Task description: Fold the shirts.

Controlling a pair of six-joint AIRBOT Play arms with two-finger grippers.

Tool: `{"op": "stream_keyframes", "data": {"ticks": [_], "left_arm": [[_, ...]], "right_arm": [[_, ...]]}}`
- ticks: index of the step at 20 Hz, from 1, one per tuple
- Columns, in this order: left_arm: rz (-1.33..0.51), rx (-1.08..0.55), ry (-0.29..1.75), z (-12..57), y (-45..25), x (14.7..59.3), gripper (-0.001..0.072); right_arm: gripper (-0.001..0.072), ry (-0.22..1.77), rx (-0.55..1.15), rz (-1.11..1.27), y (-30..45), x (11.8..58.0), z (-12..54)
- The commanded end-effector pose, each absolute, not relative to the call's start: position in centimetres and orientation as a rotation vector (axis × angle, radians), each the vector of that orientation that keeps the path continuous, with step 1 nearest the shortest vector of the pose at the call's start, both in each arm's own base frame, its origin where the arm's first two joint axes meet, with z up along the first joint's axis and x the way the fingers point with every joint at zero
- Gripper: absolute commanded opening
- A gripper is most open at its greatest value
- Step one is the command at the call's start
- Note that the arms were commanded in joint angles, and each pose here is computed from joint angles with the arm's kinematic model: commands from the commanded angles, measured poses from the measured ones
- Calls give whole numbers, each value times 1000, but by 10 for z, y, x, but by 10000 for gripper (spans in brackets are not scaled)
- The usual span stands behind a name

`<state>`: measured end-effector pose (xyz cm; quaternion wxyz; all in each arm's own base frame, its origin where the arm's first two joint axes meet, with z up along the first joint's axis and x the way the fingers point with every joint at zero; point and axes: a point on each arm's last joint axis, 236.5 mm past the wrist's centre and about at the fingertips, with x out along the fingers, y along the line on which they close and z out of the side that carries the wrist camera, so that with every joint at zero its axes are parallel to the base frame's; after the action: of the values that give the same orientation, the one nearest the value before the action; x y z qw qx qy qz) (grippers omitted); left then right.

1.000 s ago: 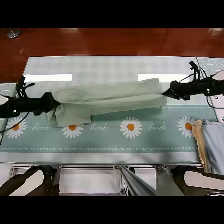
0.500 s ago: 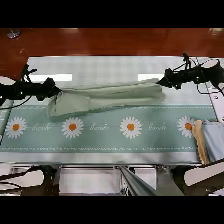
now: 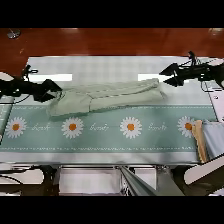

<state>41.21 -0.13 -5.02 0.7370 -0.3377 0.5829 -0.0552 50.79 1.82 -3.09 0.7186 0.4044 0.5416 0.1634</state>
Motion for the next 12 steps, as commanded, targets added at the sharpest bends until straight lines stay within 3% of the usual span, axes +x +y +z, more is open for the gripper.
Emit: {"op": "stream_keyframes", "data": {"ticks": [1,5,8,12], "left_arm": [[53,-706,1295,-32,65,376,703],[111,-724,1005,8,59,378,702],[-124,-786,835,57,-26,371,703],[-289,-719,774,93,-88,356,703]], "right_arm": [[626,1267,917,289,-37,482,-34],[625,1401,861,209,-43,456,-72],[625,1453,820,269,-12,455,-84],[625,1510,746,343,34,453,-95]]}}
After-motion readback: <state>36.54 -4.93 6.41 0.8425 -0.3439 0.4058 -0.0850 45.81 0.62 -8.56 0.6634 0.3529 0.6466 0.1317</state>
